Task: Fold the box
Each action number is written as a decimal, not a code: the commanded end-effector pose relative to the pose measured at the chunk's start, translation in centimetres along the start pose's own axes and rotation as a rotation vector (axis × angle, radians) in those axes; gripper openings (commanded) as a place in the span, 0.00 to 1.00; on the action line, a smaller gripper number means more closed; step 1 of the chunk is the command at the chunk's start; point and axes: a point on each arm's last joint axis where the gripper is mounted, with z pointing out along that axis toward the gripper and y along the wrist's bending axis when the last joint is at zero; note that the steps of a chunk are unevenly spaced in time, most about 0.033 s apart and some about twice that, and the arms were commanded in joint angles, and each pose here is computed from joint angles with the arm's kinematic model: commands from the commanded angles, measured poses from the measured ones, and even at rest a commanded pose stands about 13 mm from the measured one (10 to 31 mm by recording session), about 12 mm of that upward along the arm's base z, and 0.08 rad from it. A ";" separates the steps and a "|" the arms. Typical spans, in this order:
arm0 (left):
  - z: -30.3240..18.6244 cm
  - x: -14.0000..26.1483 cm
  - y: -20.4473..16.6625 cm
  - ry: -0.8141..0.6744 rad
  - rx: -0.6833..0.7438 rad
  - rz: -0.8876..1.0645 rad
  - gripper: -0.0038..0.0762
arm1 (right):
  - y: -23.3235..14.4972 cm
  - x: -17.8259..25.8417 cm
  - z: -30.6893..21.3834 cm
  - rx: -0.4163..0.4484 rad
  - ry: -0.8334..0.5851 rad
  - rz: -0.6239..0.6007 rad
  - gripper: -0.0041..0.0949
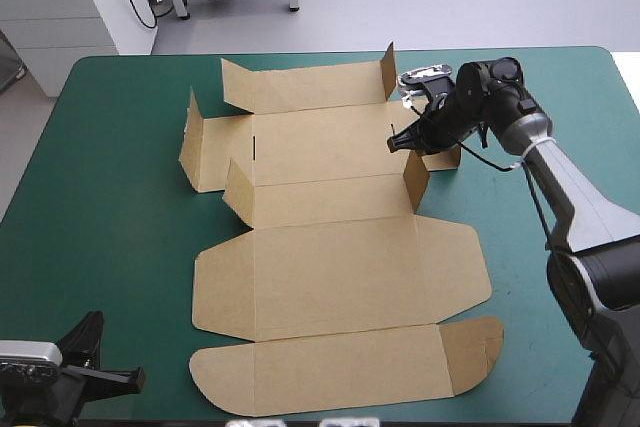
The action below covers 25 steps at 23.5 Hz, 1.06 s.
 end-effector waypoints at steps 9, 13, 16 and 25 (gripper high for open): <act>-0.6 -1.2 0.0 -0.107 -0.001 -0.011 0.04 | 0.9 -1.3 -5.0 -0.022 -0.046 -0.105 0.66; -0.6 -1.2 0.0 -0.107 -0.001 -0.011 0.04 | 0.6 -1.2 -3.9 -0.011 -0.010 -0.078 0.78; -0.6 -1.2 0.0 -0.107 -0.001 -0.011 0.04 | 0.3 -1.2 -1.3 -0.021 0.045 -0.045 0.78; -0.6 -1.2 0.0 -0.107 -0.001 -0.011 0.04 | 0.4 -1.2 1.9 -0.087 0.107 0.022 0.27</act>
